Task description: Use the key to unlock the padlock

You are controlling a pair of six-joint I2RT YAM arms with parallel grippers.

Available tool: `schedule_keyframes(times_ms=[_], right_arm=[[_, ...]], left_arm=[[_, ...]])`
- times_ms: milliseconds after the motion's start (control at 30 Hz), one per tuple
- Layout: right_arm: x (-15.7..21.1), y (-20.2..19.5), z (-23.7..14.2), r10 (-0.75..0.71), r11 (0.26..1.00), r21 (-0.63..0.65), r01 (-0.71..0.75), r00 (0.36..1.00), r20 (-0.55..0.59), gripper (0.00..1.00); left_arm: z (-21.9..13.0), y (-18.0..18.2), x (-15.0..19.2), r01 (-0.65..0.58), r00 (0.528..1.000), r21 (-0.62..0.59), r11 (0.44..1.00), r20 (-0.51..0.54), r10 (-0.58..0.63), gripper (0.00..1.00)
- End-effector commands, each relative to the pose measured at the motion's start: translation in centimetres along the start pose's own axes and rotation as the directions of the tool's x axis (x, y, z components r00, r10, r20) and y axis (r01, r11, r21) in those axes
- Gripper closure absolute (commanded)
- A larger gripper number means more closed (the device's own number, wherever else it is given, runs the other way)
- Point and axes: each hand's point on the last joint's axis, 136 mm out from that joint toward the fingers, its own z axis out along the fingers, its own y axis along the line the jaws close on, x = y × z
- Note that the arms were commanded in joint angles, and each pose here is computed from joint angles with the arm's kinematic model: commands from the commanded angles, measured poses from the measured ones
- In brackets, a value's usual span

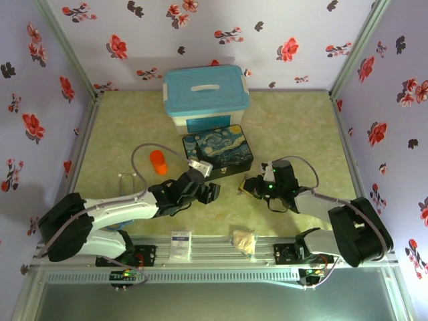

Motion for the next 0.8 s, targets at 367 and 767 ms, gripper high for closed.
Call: schedule_keyframes(times_ms=[367, 767], right_arm=[[2.7, -3.8, 0.0, -0.001, 0.998, 0.055, 0.002, 1.000, -0.018, 1.00], [4.7, -6.9, -3.7, 0.055, 0.929, 0.370, -0.012, 0.993, -0.106, 0.86]], left_arm=[[1.2, -0.2, 1.3, 0.023, 0.999, -0.002, 1.000, -0.023, -0.023, 0.35], [1.9, 2.6, 2.4, 0.026, 0.998, -0.148, 0.989, -0.060, -0.035, 0.29]])
